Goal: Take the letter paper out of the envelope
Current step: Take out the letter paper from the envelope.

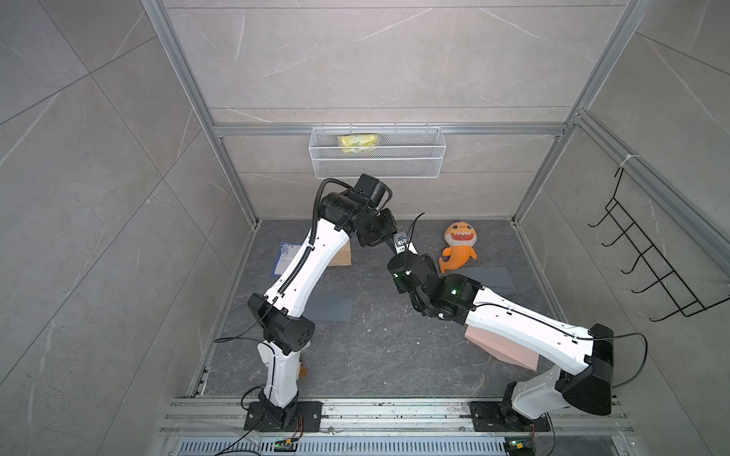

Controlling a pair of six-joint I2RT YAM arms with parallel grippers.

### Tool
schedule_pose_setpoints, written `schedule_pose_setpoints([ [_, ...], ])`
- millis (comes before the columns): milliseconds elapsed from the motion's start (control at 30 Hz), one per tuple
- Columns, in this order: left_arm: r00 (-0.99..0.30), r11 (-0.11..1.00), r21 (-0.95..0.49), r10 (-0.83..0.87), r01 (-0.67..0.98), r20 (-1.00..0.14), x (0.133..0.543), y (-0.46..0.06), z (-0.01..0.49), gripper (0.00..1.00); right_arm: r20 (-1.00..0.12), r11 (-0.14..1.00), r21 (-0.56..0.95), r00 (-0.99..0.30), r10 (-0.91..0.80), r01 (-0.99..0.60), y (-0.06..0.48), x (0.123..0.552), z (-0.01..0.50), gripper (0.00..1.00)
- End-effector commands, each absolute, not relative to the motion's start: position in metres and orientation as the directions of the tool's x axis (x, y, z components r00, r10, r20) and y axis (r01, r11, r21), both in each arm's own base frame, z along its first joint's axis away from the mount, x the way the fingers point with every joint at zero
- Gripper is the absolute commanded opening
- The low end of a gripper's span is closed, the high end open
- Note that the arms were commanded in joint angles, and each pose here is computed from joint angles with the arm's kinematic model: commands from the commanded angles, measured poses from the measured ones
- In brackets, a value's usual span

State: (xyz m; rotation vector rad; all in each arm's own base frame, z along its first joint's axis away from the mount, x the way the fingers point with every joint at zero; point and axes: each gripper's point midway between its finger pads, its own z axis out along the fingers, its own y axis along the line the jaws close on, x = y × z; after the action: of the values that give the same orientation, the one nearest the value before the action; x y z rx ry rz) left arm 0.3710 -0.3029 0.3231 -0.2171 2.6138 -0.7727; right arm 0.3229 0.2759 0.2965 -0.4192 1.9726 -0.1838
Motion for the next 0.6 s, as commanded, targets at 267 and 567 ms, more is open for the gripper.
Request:
schedule_pose_setpoints([
  [267, -0.906, 0.85, -0.517, -0.292, -0.098, -0.307, 0.372, -0.292, 0.312, 0.12, -0.895, 0.93, -0.336, -0.256, -0.365, -0.151, 0.298, 0.326, 0.323, 0.0],
  [567, -0.889, 0.844, -0.527, -0.311, -0.096, -0.335, 0.372, -0.288, 0.324, 0.0, -0.89, 0.925, -0.321, -0.27, -0.368, -0.2, 0.304, 0.325, 0.319, 0.0],
])
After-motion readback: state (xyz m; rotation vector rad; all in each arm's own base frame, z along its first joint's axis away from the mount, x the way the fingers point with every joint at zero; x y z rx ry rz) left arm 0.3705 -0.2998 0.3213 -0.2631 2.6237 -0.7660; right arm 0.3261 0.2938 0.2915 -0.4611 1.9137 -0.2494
